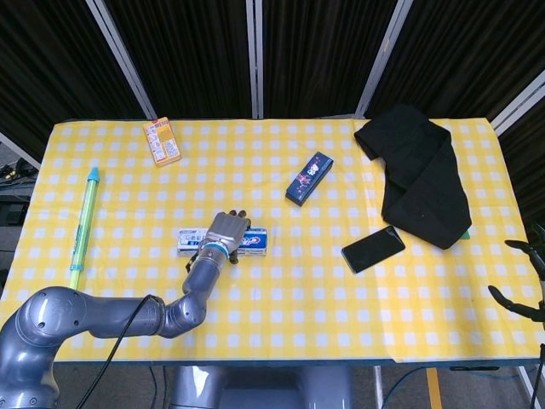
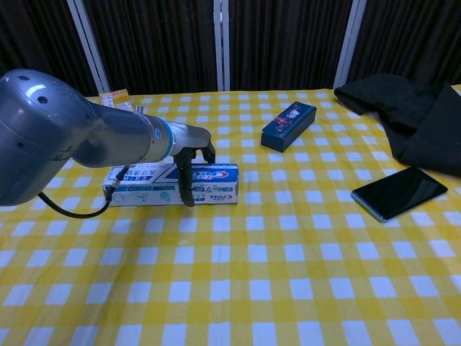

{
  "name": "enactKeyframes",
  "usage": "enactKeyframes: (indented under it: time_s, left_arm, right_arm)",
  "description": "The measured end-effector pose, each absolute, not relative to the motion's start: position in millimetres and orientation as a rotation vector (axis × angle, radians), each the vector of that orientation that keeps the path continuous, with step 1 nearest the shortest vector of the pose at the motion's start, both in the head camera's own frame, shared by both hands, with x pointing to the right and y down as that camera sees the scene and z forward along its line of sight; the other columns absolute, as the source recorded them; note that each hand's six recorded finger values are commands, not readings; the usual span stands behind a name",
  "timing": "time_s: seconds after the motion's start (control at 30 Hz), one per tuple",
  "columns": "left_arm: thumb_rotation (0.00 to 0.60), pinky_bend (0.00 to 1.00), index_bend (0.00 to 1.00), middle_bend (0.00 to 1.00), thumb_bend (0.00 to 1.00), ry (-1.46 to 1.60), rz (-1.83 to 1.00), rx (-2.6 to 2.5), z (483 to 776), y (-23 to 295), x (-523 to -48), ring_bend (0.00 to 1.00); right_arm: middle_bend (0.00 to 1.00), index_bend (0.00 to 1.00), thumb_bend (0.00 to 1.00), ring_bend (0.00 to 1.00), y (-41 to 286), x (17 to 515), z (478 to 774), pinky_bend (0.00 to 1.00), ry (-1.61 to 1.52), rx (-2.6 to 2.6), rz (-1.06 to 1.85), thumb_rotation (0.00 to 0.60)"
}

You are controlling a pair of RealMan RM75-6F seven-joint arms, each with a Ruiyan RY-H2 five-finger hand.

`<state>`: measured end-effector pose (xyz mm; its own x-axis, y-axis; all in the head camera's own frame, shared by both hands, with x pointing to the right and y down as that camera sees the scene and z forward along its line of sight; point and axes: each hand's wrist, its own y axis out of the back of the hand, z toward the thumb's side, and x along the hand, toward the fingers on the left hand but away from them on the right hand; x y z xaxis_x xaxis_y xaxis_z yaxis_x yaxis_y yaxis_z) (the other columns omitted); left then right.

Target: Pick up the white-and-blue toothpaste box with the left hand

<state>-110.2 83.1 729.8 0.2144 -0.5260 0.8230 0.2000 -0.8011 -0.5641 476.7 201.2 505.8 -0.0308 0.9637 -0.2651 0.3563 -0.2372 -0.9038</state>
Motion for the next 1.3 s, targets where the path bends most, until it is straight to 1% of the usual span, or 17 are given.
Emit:
enactKeyframes:
  time_s: [0.03,0.07,0.1,0.17,0.2,0.3,0.7,0.9,1.1,1.3]
  left_arm:
    - [0.600,0.33,0.47,0.23,0.24,0.301,-1.634,-1.921,730,84,-108,0.25]
    - [0.600,0.35,0.50,0.25,0.30,0.303,-1.628,-1.920,730,84,-107,0.27]
    - [0.600,0.37,0.53,0.28,0.40,0.308,-1.621,-1.919,730,85,-106,0.29]
    - [0.600,0.38,0.56,0.30,0.49,0.327,-1.600,-1.911,727,84,-103,0.31]
    - [0.600,0.39,0.58,0.32,0.53,0.338,-1.587,-1.905,726,83,-102,0.32]
    - [0.600,0.41,0.61,0.33,0.57,0.385,-1.535,-1.890,720,80,-98,0.34]
    - [0.600,0.41,0.63,0.34,0.57,0.607,-1.303,-1.970,676,66,-83,0.34]
    - [0.600,0.41,0.64,0.36,0.58,0.720,-1.161,-2.007,650,60,-73,0.35]
    - [0.600,0.41,0.64,0.36,0.58,0.819,-1.034,-2.003,612,46,-73,0.35]
    - [0.600,0.41,0.64,0.36,0.58,0.903,-0.934,-1.986,567,27,-76,0.35]
  right_arm:
    - [0.00,0.29,0.08,0.00,201,477,505,0.00,-1.402,-1.637,1.269,0.600]
    - [0.00,0.29,0.08,0.00,201,477,504,0.00,-1.404,-1.635,1.265,0.600]
    - [0.00,0.29,0.08,0.00,201,477,504,0.00,-1.406,-1.634,1.263,0.600]
    - [0.00,0.29,0.08,0.00,202,477,503,0.00,-1.407,-1.633,1.257,0.600]
    - [0.00,0.29,0.08,0.00,202,476,502,0.00,-1.407,-1.633,1.255,0.600]
    - [0.00,0.29,0.08,0.00,202,474,501,0.00,-1.402,-1.632,1.248,0.600]
    - [0.00,0.29,0.08,0.00,203,472,501,0.00,-1.395,-1.636,1.248,0.600]
    - [0.00,0.29,0.08,0.00,204,469,501,0.00,-1.379,-1.638,1.245,0.600]
    - [0.00,0.29,0.08,0.00,206,464,502,0.00,-1.357,-1.640,1.241,0.600]
    - [0.00,0.29,0.08,0.00,208,460,501,0.00,-1.347,-1.638,1.235,0.600]
